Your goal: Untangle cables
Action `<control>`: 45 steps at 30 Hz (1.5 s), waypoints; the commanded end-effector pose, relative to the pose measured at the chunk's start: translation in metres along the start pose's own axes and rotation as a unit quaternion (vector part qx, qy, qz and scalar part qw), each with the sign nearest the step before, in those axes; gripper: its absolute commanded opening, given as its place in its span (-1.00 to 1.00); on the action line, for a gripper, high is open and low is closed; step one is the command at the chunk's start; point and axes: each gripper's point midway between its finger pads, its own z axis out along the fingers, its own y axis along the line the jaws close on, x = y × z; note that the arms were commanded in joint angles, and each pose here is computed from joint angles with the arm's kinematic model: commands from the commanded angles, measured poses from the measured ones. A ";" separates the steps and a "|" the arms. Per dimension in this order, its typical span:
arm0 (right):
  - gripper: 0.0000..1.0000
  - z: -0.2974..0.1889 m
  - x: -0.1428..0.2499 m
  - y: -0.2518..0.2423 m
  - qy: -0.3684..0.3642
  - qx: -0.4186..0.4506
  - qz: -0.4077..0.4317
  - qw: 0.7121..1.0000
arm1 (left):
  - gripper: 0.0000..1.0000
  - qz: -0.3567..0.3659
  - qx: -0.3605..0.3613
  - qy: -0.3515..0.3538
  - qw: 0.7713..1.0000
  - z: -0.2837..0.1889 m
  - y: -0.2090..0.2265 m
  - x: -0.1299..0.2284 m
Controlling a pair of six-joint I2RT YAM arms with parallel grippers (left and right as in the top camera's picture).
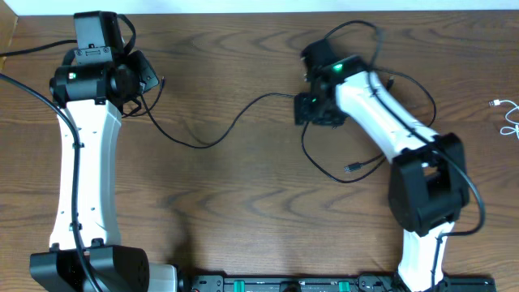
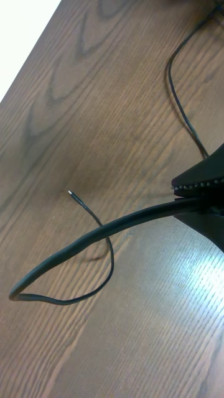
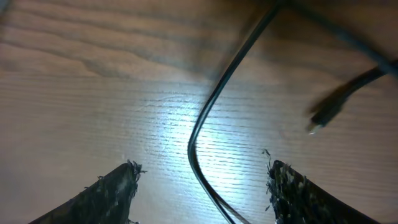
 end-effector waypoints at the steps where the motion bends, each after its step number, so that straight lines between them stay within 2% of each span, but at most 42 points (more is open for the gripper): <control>1: 0.34 0.010 -0.001 -0.010 -0.019 0.059 0.044 0.997 | -0.84 0.005 0.000 0.002 1.000 -0.001 0.000 0.000; 15: 0.12 0.055 0.008 -0.003 -0.004 0.084 0.067 0.994 | -0.84 0.005 0.000 0.002 1.000 -0.001 0.000 0.000; 22: -0.27 0.057 0.001 0.001 -0.021 0.082 0.073 0.994 | -0.84 0.005 -0.001 0.005 1.000 -0.001 0.000 0.002; 35: -0.40 0.073 0.012 -0.007 -0.017 0.091 0.079 0.993 | -0.84 0.005 -0.001 0.005 1.000 -0.001 0.000 0.002; 38: -0.57 0.073 0.011 -0.007 -0.018 0.090 0.081 0.992 | -0.84 0.005 -0.001 0.005 1.000 -0.001 0.000 0.002; 41: -0.98 0.073 0.011 -0.007 -0.019 0.090 0.081 0.993 | -0.84 0.005 -0.001 0.005 1.000 -0.001 0.000 0.002; 45: -0.98 0.061 0.003 0.001 -0.021 0.065 0.052 0.996 | -0.84 0.005 -0.001 0.005 1.000 0.000 0.000 0.002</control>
